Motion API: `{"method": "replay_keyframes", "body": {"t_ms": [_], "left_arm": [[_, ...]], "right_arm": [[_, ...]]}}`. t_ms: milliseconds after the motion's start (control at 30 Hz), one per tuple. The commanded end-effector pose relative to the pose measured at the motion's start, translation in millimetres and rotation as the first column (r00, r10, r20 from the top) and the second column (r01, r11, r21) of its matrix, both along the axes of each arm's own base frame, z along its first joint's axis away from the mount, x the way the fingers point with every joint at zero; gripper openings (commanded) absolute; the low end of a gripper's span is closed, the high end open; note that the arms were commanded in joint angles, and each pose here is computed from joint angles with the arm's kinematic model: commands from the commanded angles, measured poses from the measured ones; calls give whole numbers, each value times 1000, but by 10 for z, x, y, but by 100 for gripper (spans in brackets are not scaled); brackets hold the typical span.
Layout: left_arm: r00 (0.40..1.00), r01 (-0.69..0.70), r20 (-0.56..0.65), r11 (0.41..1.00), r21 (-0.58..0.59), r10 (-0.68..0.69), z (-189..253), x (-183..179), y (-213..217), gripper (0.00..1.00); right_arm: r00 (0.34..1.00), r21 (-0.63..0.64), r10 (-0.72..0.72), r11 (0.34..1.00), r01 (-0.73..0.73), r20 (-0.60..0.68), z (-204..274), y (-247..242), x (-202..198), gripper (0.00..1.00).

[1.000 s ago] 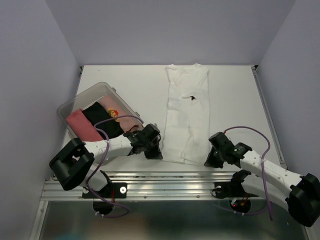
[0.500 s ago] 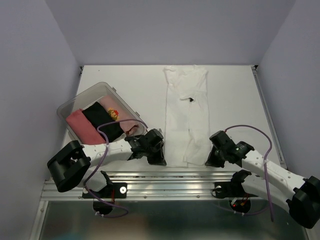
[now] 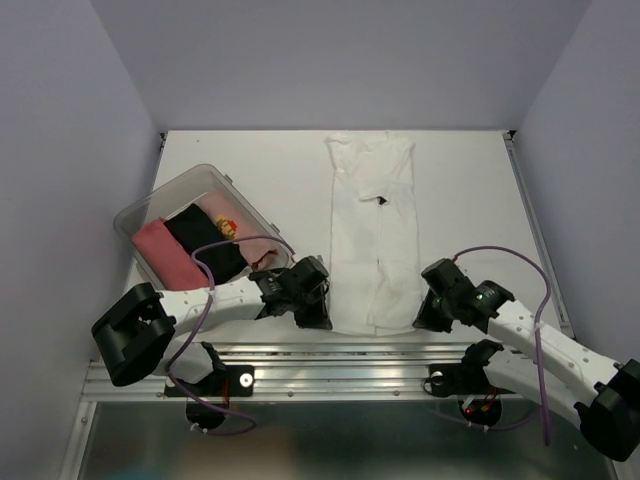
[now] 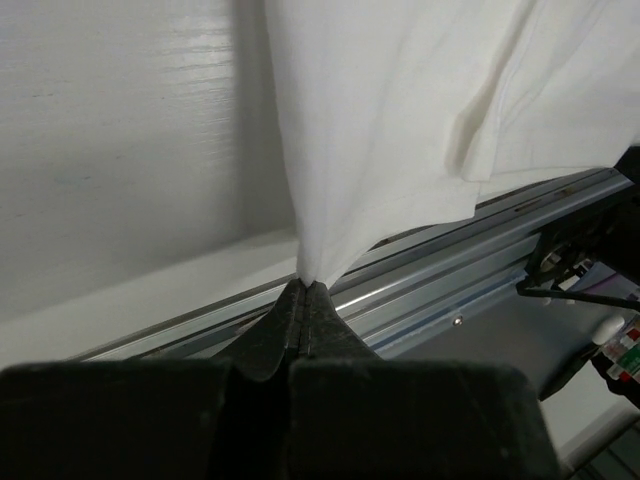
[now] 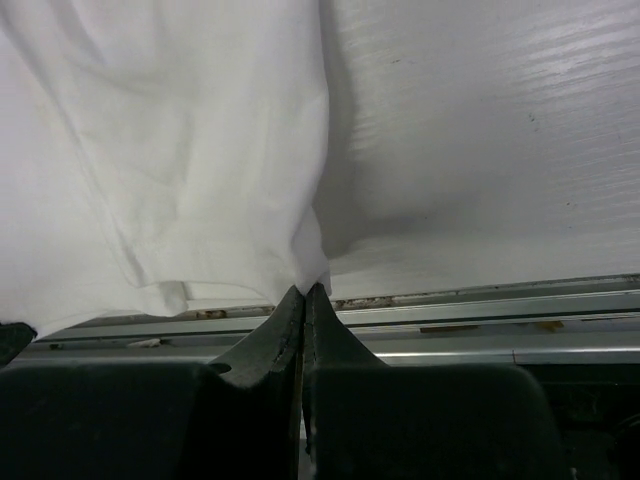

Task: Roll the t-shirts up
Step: Roll the T-shirt to the center of the board.

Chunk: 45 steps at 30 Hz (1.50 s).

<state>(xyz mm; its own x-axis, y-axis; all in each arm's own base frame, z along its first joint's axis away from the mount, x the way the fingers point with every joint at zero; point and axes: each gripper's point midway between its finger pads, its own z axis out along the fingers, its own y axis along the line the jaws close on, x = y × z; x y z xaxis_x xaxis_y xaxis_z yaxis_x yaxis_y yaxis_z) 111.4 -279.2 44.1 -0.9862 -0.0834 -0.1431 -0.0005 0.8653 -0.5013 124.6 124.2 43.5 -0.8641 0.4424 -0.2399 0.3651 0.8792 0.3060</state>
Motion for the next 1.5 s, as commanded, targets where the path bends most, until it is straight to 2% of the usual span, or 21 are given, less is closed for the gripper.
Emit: {"method": "replay_keyframes", "body": {"t_ms": [0, 333, 933, 1233, 1467], "left_arm": [[999, -15, 37, 1000, -24, 16, 213, 86, -54, 0], [999, -43, 32, 999, -32, 44, 246, 211, -46, 0], [992, -94, 78, 995, -33, 96, 358, 712, -83, 0], [993, -96, 71, 995, -29, 98, 340, 719, -58, 0], [999, -38, 8, 999, -27, 38, 202, 429, 59, 0]], "right_arm": [[996, -25, -28, 999, 30, 80, 213, -41, 158, 1], [990, -82, -46, 995, 57, 133, 348, -109, 314, 1], [982, -141, -53, 987, 79, 180, 451, -68, 602, 1], [986, -140, -46, 988, 69, 162, 408, -38, 596, 1], [999, -56, 0, 998, 3, 52, 241, 61, 290, 1]]}}
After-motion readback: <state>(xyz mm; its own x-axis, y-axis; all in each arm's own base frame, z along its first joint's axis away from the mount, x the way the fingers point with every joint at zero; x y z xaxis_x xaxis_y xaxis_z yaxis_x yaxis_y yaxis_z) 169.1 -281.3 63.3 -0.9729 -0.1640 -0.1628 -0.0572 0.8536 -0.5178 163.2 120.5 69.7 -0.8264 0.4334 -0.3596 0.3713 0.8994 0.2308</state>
